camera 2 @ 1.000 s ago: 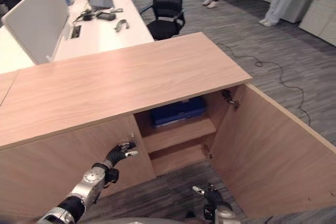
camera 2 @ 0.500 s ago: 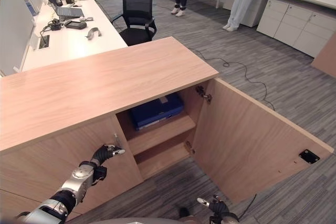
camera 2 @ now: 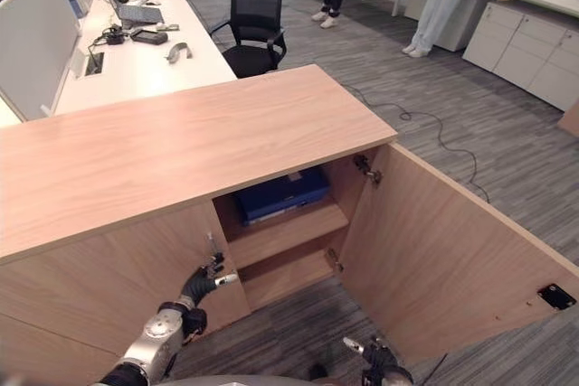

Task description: Put the empty folder in the office cabinet

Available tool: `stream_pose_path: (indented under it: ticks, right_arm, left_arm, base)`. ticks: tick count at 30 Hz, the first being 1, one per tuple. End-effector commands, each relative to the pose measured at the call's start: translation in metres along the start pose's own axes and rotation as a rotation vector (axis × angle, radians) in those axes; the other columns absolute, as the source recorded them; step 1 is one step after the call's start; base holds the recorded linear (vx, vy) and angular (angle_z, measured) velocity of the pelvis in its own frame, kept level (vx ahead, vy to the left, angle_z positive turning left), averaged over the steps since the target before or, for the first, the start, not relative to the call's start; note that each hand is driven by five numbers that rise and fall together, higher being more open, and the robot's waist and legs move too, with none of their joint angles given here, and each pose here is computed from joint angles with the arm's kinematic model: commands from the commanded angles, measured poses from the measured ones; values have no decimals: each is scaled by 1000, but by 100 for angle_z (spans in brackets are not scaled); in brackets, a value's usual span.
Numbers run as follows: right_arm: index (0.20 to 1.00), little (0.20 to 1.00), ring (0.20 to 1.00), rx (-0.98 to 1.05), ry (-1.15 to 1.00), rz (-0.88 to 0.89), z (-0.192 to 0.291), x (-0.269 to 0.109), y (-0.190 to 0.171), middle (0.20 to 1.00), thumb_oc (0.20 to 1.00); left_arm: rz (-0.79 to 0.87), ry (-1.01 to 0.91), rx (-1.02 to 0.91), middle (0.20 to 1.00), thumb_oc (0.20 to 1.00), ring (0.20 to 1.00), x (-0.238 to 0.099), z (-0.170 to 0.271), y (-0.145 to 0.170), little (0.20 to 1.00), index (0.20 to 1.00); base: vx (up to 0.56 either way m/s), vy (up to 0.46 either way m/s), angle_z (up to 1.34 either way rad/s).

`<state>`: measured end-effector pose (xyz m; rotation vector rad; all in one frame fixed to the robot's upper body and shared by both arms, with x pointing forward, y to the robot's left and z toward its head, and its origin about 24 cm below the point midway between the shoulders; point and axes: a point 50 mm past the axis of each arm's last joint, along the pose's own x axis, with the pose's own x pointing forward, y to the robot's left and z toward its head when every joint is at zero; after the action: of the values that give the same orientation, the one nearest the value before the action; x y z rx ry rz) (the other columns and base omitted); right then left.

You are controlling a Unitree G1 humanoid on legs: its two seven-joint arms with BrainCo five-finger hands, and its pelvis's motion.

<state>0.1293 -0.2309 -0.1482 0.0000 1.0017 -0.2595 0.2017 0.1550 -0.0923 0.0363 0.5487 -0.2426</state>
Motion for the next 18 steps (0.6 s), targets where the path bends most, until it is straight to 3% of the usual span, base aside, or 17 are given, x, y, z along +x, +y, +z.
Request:
stream_pose_path:
  ticks: [1, 18]
  right_arm:
    - [1000, 1000, 1000, 36, -21, -34, 10, 3, -9, 1000, 1000]
    - [1000, 1000, 1000, 35, -3, -86, 7, 1, -27, 1000, 1000]
  left_arm:
    - [-63, -156, 76, 1000, 1000, 1000, 13, 43, 2, 1000, 1000]
    - [65, 109, -8, 1000, 1000, 1000, -7, -26, 17, 1000, 1000]
  base:
    - [-195, -57, -57]
    - [-34, -173, -43]
